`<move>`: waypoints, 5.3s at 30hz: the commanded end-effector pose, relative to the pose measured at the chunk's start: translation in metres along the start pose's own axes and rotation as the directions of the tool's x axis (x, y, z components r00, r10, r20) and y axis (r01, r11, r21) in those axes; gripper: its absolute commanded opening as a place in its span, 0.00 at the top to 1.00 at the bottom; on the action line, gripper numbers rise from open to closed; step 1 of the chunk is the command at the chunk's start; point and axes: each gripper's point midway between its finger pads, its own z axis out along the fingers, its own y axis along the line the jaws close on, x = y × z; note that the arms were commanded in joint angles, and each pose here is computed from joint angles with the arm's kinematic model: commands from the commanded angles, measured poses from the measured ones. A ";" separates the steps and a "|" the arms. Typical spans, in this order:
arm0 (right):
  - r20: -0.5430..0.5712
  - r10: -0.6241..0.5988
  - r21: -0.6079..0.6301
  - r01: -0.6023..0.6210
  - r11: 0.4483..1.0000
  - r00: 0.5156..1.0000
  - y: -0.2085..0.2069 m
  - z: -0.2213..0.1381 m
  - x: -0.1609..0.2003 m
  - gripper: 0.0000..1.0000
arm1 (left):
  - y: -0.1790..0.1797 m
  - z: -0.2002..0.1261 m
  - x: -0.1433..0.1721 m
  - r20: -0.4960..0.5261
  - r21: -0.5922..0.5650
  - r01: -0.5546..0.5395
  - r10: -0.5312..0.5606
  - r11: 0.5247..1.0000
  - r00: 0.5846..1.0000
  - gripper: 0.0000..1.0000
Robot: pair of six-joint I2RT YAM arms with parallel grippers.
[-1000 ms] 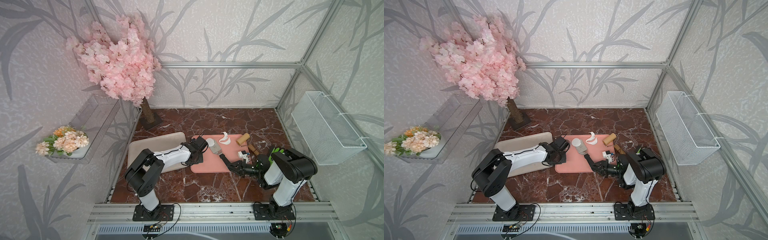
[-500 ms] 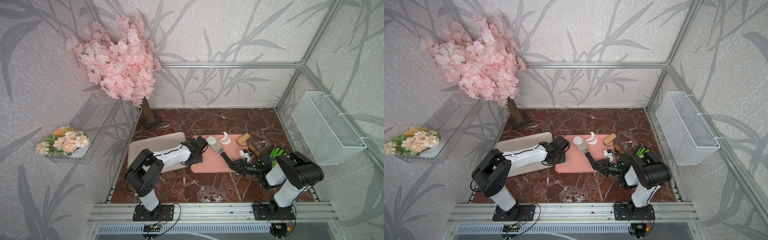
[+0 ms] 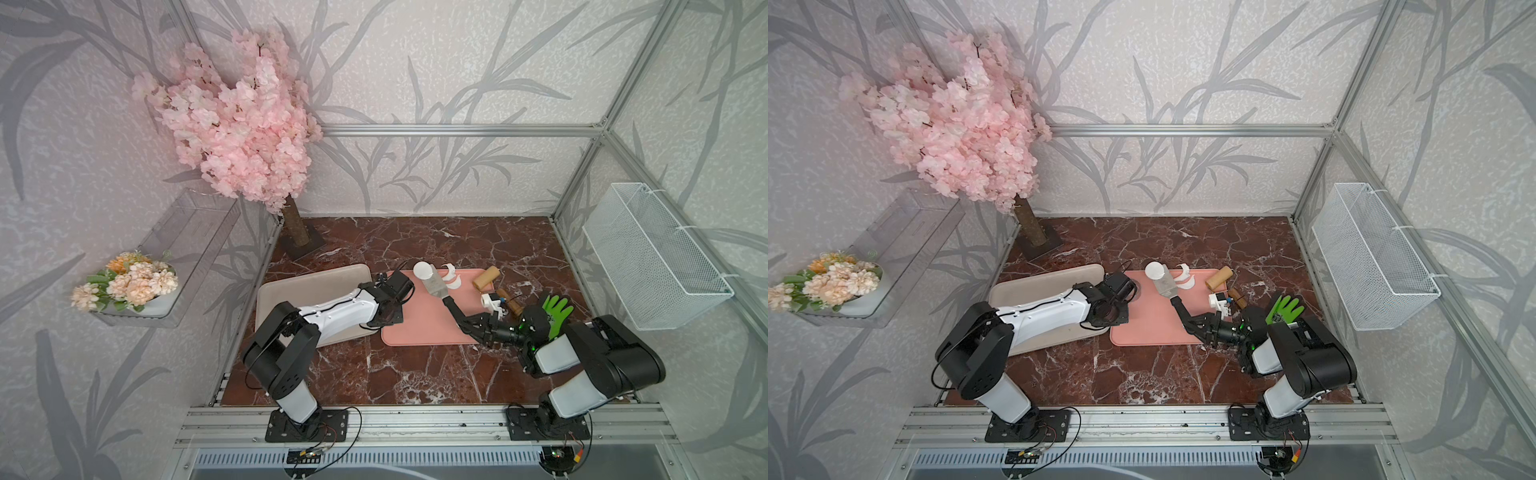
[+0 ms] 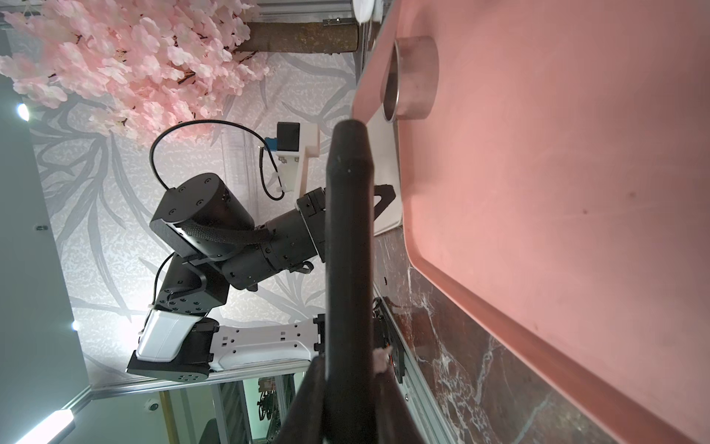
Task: Roll out the dumpling wrappers from the dough
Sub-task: Scoop the dumpling wrapper from the work surface, then place the dumpling wrapper on the plate, then place the spatula on the work surface.
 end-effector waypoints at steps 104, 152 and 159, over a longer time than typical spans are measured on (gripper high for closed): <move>-0.500 -0.221 0.395 0.448 0.802 0.838 0.061 0.138 0.042 1.00 | 0.117 -0.121 -0.053 0.267 0.132 0.309 -0.335 0.942 0.904 0.61; 0.076 -0.152 0.316 0.121 0.941 0.986 0.039 -0.024 0.051 1.00 | 0.032 -0.093 -0.044 0.122 0.346 0.213 -0.269 0.914 0.955 0.42; 0.038 -0.089 0.297 0.074 0.952 0.995 0.014 -0.016 0.066 1.00 | 0.026 -0.087 -0.040 0.111 0.345 0.212 -0.264 0.914 0.958 0.41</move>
